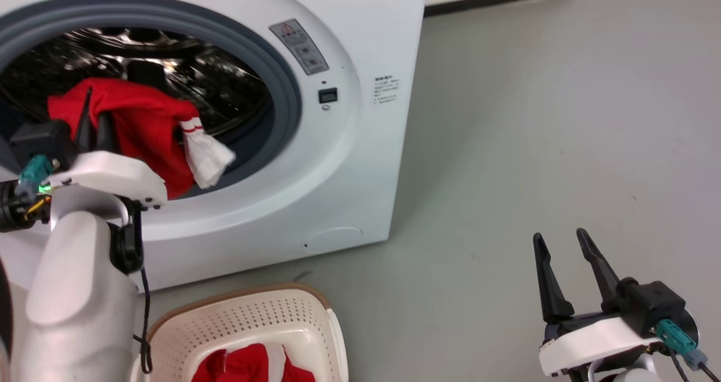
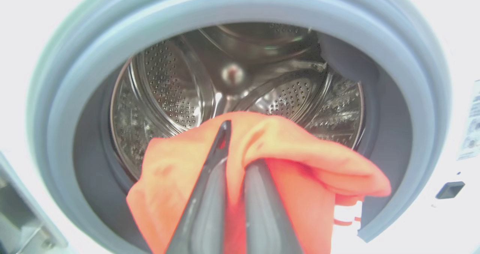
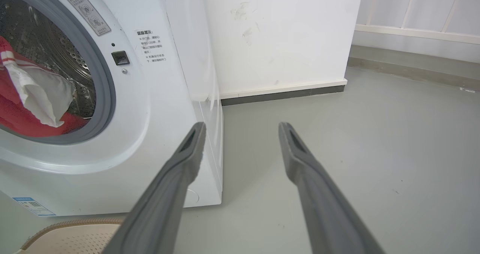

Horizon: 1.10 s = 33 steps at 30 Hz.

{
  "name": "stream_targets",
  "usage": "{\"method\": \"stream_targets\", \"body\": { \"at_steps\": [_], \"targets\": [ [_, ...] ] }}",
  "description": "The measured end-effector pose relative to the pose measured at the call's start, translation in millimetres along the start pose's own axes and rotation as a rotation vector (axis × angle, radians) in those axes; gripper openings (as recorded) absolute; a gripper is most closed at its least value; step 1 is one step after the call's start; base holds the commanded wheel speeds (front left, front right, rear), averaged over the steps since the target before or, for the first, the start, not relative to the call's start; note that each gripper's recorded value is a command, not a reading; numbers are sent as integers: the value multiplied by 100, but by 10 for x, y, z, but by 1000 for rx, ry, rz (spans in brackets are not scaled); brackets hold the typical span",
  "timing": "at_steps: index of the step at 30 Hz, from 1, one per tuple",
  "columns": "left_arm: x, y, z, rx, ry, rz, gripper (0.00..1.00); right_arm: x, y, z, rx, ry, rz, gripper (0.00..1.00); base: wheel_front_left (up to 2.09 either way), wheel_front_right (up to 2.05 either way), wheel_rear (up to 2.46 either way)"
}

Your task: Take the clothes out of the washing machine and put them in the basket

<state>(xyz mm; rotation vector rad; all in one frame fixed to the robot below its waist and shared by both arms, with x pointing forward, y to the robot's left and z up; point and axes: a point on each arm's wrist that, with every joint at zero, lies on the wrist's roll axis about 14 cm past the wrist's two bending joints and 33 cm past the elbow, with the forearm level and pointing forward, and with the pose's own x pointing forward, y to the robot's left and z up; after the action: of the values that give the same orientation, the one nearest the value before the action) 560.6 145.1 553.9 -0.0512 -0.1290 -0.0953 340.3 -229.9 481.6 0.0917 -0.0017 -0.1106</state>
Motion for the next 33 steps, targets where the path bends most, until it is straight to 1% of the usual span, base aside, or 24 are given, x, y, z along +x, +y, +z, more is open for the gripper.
{"method": "stream_targets", "body": {
  "at_steps": [5, 8, 12, 15, 19, 22, 29, 33],
  "targets": [
    [-260, -50, 366, -17, -120, -17, 0, -15, 81, 87, -4, -26, 28, 100, 0, 0, 0],
    [-438, -181, 557, -24, -188, -42, 0, -11, 143, 135, -5, -36, 48, 100, 0, 0, 0],
    [-664, -315, 704, -22, -245, -73, 0, 0, 207, 173, -6, -42, 69, 100, 0, 0, 0],
    [-827, -378, 703, -28, -254, -82, 0, 20, 247, 206, -5, -53, 81, 100, 0, 0, 0],
    [-1061, -463, 457, -49, -188, -90, 0, 52, 287, 190, -4, -46, 94, 100, 0, 0, 0],
    [-1234, -455, 169, -64, -90, -69, 0, 80, 317, 148, -3, -33, 103, 100, 0, 0, 0],
    [-1836, -428, -950, -99, 298, -23, 0, 172, 423, 1, 3, 8, 132, 100, 0, 0, 0],
    [-2248, -336, -1606, -109, 534, 28, 0, 280, 520, -82, 8, 29, 160, 100, 0, 0, 0]
  ]
}}
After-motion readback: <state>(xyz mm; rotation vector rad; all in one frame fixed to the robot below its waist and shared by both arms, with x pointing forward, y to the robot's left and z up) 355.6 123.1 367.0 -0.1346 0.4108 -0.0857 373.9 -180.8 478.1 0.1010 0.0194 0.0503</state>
